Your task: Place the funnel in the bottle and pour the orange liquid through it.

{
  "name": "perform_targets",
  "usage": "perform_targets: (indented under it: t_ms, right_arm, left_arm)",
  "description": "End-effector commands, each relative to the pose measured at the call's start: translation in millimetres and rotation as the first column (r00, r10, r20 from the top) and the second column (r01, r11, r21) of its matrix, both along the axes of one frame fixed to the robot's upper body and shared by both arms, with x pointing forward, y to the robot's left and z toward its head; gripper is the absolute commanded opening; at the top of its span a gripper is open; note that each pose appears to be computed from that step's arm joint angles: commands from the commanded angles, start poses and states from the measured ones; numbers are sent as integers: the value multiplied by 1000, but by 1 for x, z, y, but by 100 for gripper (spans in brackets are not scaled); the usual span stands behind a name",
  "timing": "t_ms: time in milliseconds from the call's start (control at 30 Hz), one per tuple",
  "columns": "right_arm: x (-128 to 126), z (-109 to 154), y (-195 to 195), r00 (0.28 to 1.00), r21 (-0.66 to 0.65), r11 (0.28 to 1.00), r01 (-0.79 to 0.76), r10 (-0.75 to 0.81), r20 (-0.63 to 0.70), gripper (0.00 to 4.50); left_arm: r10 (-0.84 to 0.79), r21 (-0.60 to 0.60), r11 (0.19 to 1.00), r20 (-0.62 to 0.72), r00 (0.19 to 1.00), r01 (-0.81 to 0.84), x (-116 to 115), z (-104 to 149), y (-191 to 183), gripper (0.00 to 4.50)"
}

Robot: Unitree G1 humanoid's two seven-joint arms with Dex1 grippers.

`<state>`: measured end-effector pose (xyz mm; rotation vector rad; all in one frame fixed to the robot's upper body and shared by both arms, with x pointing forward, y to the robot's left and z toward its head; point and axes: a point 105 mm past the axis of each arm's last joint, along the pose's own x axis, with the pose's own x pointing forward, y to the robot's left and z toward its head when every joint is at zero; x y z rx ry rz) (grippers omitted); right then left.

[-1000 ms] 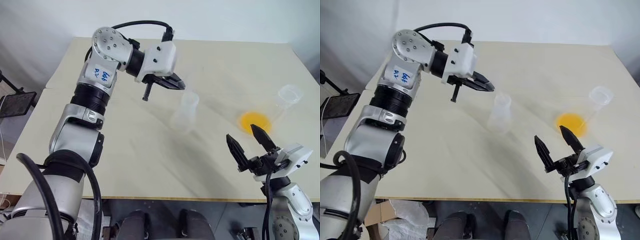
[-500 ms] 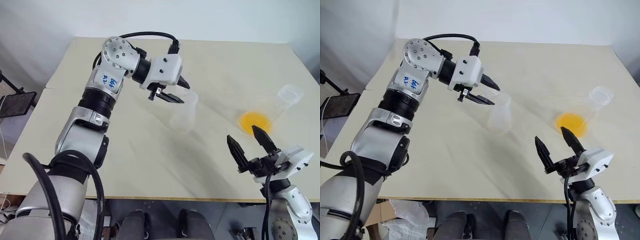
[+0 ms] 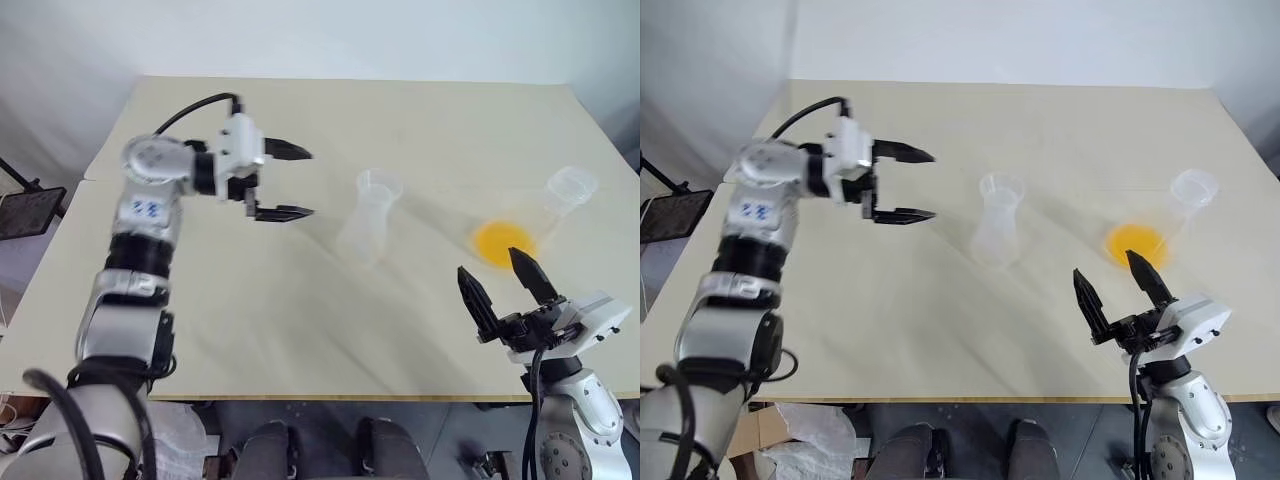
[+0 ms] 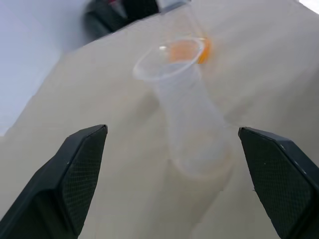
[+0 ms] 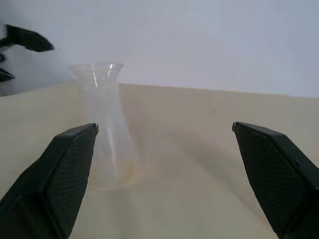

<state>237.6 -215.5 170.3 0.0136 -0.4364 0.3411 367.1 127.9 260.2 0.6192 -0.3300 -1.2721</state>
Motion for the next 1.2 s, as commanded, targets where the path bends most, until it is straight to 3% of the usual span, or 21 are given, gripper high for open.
perform_targets:
  t_ms: [33, 300, 500, 667, 767, 1033, 1200]
  right_arm:
    - [-7, 7, -30, 993, -36, 992, 117, -116, 27, 450]
    - [-38, 4, -75, 958, -74, 956, 285, -285, 3, 450]
    - [-51, -2, -102, 915, -28, 915, 403, -404, -14, 450]
    - [-20, 6, -106, 915, 29, 915, 403, -401, -38, 450]
    - [13, 6, -105, 911, 15, 919, 394, -388, -139, 450]
    - [83, 34, -90, 946, 45, 959, 281, -268, -182, 450]
    - [103, 40, -91, 945, 49, 959, 279, -265, -191, 450]
  left_arm:
    - [145, -158, 977, -3, 989, -144, -16, 9, 42, 448]
    - [308, -214, 913, -196, 931, -347, -45, -56, 70, 448]
    - [226, -264, 914, -301, 926, -309, -63, -74, 47, 448]
    - [174, -299, 914, -326, 929, -276, -66, -70, 33, 448]
    - [151, -310, 914, -334, 930, -260, -68, -68, 28, 448]
    - [100, -328, 918, -350, 931, -222, -76, -68, 15, 448]
    - [96, -328, 919, -350, 932, -218, -80, -69, 12, 448]
